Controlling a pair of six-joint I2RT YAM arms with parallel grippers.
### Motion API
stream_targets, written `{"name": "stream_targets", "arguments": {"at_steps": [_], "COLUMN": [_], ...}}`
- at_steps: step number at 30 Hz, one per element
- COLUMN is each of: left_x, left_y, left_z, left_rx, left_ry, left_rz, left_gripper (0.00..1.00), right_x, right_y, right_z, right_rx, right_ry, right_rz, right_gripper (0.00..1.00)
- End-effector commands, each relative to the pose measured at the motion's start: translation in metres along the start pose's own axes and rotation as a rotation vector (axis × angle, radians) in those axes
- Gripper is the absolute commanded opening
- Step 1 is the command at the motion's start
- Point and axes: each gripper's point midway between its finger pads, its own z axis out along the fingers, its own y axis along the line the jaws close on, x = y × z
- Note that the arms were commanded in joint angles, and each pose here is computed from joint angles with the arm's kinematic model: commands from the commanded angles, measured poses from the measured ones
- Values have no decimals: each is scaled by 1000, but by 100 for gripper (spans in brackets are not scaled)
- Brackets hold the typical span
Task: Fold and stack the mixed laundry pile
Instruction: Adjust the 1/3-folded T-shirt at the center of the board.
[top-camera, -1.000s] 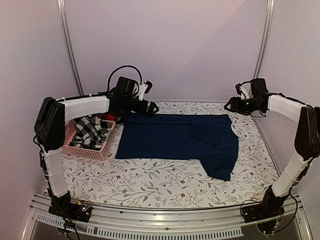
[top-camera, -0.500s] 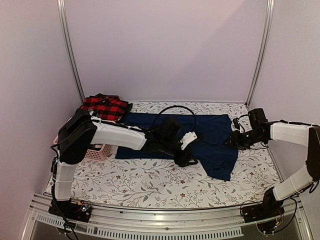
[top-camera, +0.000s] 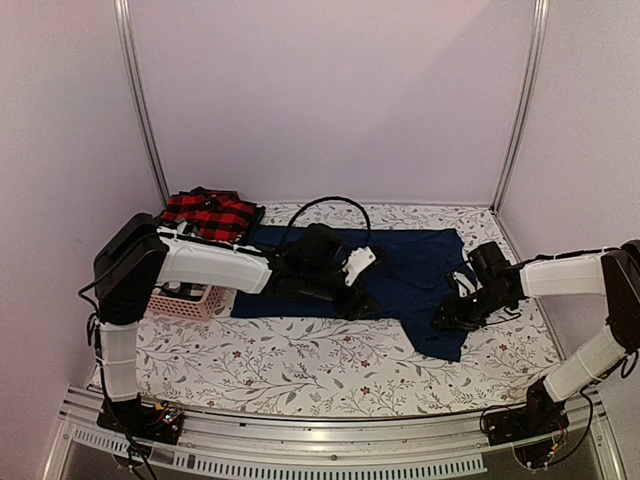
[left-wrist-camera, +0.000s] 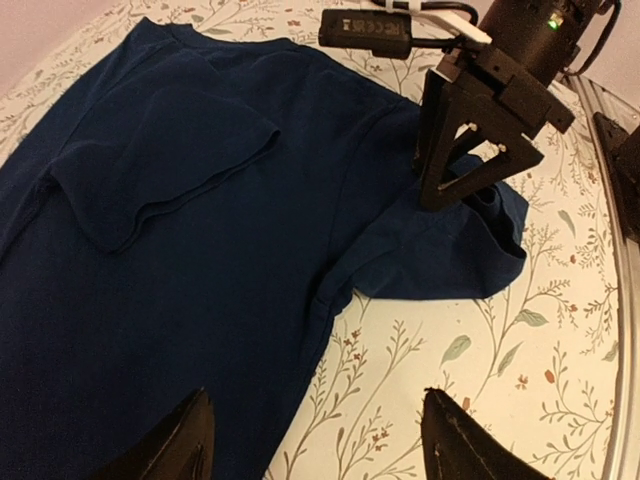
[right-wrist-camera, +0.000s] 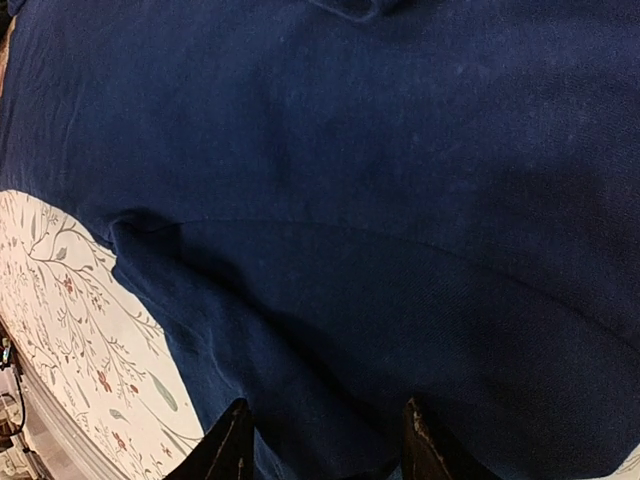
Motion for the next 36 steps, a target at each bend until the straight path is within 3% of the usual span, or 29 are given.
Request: {"name": "stream_targets", "arguments": {"at_steps": [1,3,9,14,20,23,27,30,33,36], "left_x": [-11,-12,-14,-9,9,16,25,30,34,42], "left_y": [20,22,32,45,54,56,57,59,65,75], "left_z": [-13,-15,-28,-47,-64,-68,-74,-79,-88,-98], "left_rx": [-78,-83,-122,-143,-156,-155,-151,-158,-180,-234], "left_ry": [-38,-41,-57,-91,-90,-82,-80,-78,-83,-90], "left_rz": [-7,-7,-17,-67,-113,-129,-148,-166,-209,-300], "left_gripper": [71,71,71,71,71,72,73,73,74,75], "right_x": [0,2,-7,-2,38,67,86,87,71,66], "right_y": [-2,0,42,88,116,128,126,123,110,93], "right_z": [3,5,-8,-17,-5,2,-1,-13,-25,-36], "right_rx": [39,37,-73,-184,-277,-312,-309,-287,-182,-118], "right_ry": [9,21,-8,20,156,256,304,281,167,85], "right_rz": [7,3,-70,-188,-248,-287,-300,-294,-258,-137], "right_gripper": [49,45,17,8,10,30,37,41,49,50]}}
